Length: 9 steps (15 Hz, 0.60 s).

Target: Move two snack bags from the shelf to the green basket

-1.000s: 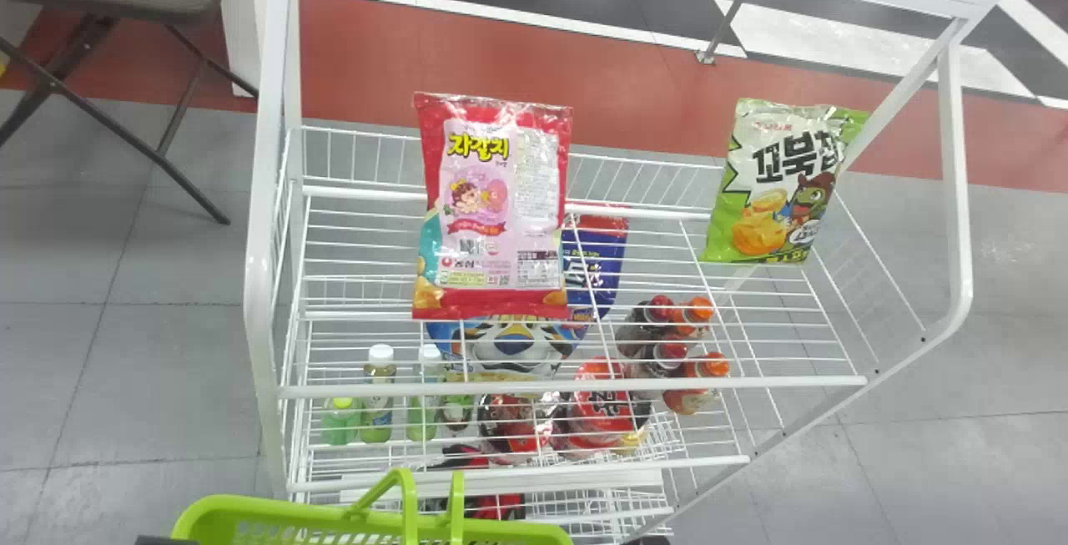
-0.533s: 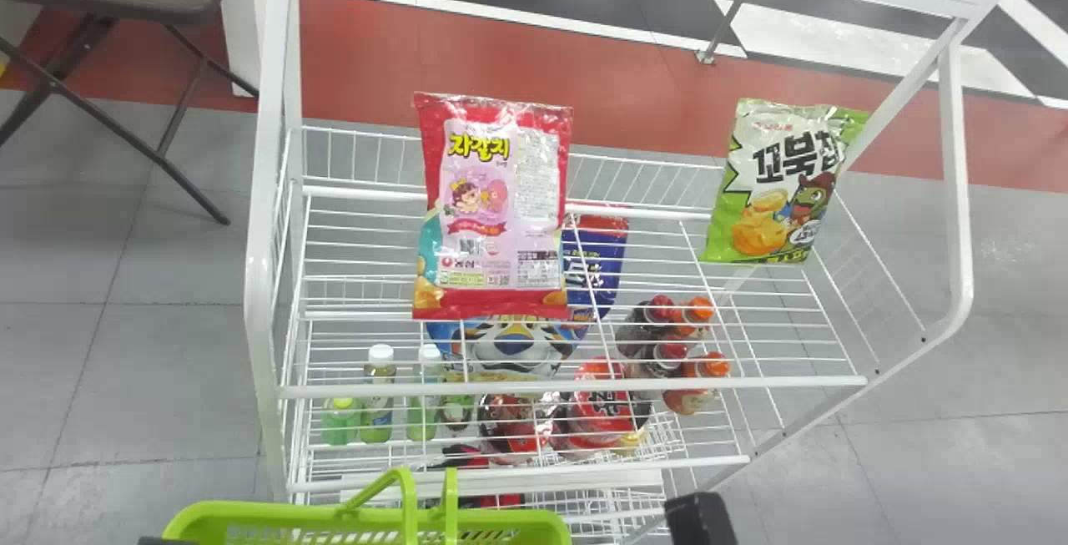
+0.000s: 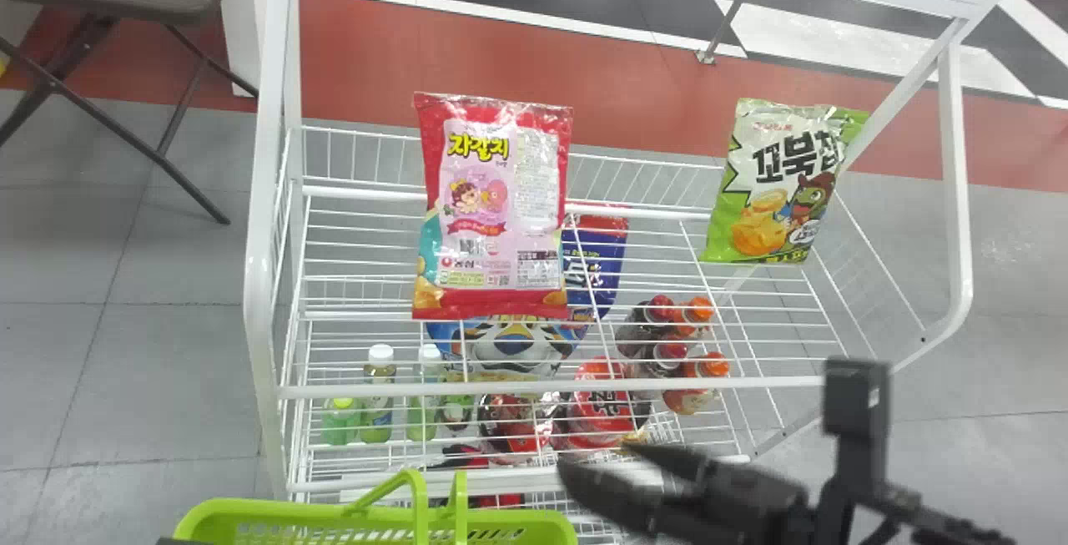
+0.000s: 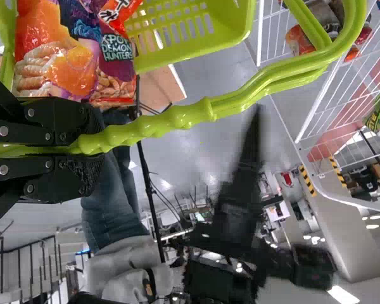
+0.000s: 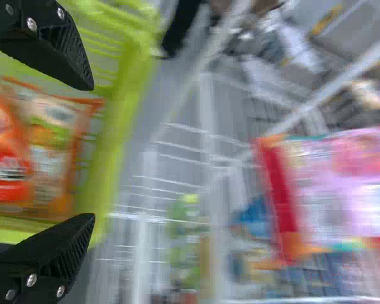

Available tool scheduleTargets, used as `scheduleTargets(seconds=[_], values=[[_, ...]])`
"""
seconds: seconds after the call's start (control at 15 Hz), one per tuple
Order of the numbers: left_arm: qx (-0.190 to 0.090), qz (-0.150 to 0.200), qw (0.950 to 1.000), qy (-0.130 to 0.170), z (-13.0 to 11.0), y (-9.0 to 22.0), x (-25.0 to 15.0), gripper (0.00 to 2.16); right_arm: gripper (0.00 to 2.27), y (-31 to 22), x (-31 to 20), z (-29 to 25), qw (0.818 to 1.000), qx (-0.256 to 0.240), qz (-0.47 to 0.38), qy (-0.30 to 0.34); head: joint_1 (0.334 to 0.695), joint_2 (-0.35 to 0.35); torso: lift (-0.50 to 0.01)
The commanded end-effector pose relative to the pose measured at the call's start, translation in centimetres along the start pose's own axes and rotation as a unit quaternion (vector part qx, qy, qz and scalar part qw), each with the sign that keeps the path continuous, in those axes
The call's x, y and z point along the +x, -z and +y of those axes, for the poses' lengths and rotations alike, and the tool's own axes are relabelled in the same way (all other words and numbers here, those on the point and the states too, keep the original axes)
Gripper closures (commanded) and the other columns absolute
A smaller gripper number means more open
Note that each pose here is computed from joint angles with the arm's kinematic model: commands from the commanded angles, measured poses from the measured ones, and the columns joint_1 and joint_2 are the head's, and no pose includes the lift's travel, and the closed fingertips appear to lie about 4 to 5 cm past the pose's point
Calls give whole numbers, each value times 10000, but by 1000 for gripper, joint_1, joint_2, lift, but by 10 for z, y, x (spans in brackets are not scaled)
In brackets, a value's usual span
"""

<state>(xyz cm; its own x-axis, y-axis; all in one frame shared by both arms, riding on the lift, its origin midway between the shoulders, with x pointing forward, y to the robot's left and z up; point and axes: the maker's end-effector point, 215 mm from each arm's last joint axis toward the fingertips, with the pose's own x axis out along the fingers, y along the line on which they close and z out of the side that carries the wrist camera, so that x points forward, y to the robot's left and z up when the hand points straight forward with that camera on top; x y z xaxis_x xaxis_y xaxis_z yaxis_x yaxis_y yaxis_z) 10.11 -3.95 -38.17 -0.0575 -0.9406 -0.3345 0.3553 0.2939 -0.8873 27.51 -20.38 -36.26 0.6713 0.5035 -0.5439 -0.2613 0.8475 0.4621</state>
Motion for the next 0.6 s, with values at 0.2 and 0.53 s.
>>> scheduleTargets(seconds=[0.2,0.53], values=[[19,8,10000,70,0,2,4,2111,87,-128,-16,-8,9598,-1215,-2527,151,695,-350,-17],[63,-38,9999,142,5,1,10,2111,90,-101,-17,-42,9404,-1531,-3008,421,695,-350,-17]])
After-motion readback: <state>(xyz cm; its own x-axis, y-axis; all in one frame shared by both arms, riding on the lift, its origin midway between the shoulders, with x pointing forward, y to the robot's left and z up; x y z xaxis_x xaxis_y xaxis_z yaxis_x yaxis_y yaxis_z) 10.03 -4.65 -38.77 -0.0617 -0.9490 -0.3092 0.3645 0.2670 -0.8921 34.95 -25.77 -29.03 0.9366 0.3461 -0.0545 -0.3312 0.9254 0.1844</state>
